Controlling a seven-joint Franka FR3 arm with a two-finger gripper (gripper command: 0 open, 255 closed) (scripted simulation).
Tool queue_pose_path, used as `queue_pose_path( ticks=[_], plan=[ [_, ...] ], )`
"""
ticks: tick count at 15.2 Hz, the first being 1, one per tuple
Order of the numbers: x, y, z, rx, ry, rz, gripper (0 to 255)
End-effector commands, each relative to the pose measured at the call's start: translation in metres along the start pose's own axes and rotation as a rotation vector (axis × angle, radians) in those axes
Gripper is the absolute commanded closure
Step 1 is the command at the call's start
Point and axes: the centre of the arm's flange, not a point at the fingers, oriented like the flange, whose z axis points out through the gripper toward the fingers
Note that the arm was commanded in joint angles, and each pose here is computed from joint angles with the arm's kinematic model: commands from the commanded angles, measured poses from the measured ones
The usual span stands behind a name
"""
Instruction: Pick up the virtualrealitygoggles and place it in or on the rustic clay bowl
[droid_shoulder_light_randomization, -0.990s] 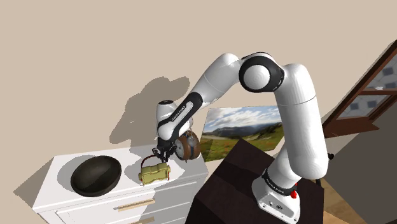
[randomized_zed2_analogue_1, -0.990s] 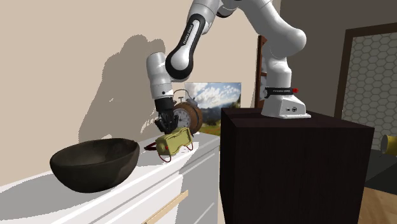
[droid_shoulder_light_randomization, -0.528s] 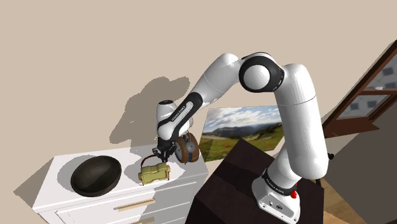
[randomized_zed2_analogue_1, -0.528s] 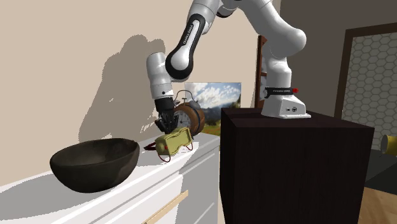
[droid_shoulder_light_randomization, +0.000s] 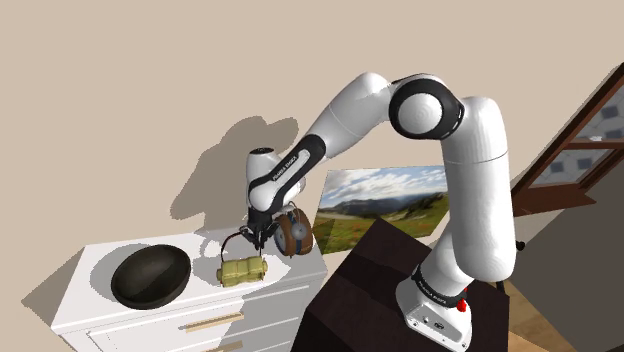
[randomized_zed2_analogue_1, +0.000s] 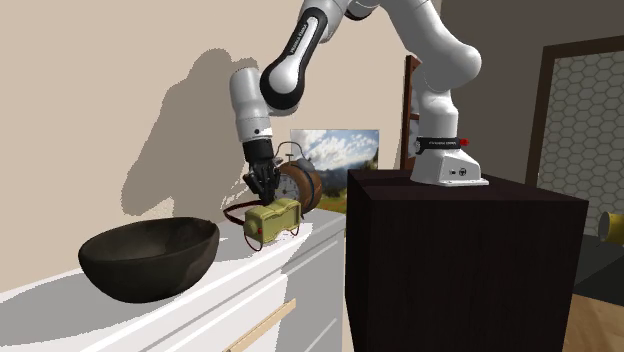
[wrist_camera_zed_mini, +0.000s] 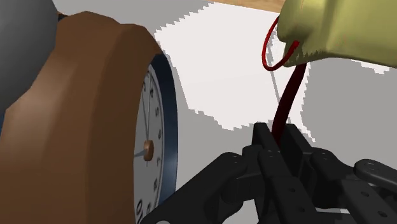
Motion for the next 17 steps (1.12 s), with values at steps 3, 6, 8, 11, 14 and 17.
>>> queue_pose_path(
  ticks=[3, 6, 8, 11, 14, 17],
  plan=[
    [-0.004, 0.0, -0.022, 0.0, 0.0, 0.0, 255],
    [-0.007, -0.001, -0.038, 0.0, 0.0, 0.0, 255],
    [-0.01, -0.001, -0.048, 0.0, 0.0, 0.0, 255],
    [-0.013, -0.001, -0.063, 0.0, 0.0, 0.0, 255],
    [-0.017, -0.002, -0.079, 0.0, 0.0, 0.0, 255],
    [-0.02, -0.002, -0.094, 0.0, 0.0, 0.0, 255]
  ],
)
